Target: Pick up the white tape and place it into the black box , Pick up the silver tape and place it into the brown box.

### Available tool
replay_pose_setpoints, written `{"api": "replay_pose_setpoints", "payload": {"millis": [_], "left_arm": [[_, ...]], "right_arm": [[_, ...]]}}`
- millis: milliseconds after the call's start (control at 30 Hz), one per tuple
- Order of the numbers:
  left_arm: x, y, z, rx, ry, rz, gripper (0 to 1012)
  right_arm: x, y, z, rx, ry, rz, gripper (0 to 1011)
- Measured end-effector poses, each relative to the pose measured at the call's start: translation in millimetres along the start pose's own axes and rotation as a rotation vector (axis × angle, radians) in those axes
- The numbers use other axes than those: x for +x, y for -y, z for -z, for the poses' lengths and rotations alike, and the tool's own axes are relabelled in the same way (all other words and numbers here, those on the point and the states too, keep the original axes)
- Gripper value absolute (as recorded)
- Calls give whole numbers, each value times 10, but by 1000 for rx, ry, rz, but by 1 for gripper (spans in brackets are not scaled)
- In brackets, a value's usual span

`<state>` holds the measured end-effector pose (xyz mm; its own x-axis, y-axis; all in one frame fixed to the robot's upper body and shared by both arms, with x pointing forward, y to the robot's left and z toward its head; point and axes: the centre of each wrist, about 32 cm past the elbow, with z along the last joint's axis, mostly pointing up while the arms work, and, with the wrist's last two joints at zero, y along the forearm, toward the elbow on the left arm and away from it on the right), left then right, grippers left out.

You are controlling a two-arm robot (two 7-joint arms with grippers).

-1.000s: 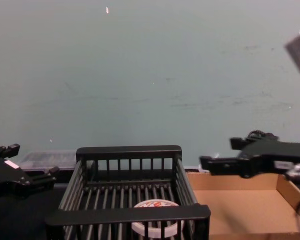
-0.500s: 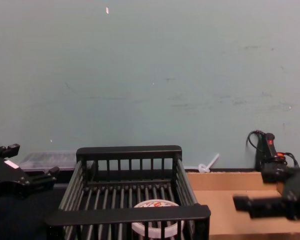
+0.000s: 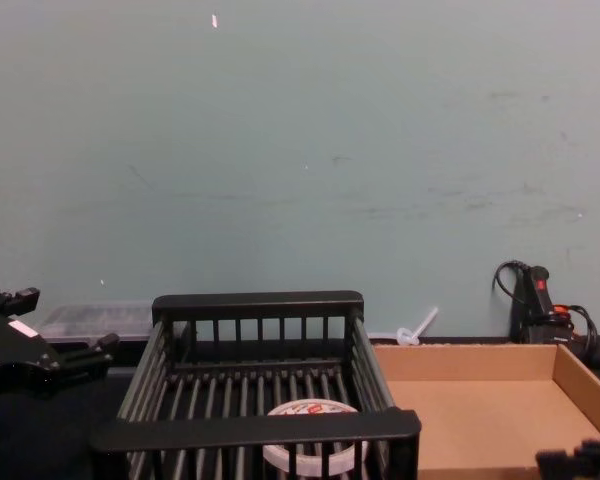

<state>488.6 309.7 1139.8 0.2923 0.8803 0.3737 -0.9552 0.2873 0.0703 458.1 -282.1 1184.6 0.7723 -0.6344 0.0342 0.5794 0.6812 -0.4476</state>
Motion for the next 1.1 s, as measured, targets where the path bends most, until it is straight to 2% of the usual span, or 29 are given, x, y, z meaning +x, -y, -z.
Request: {"api": "replay_pose_setpoints", "payload": {"millis": [300,1100], "left_arm": [[0,0,0,0,0,0,1001],[0,0,0,0,0,0,1001]], "right_arm": [[2,-49,63,-51,-12,-46,1002],[13,-127,105,-110,2,-72,1002]]}}
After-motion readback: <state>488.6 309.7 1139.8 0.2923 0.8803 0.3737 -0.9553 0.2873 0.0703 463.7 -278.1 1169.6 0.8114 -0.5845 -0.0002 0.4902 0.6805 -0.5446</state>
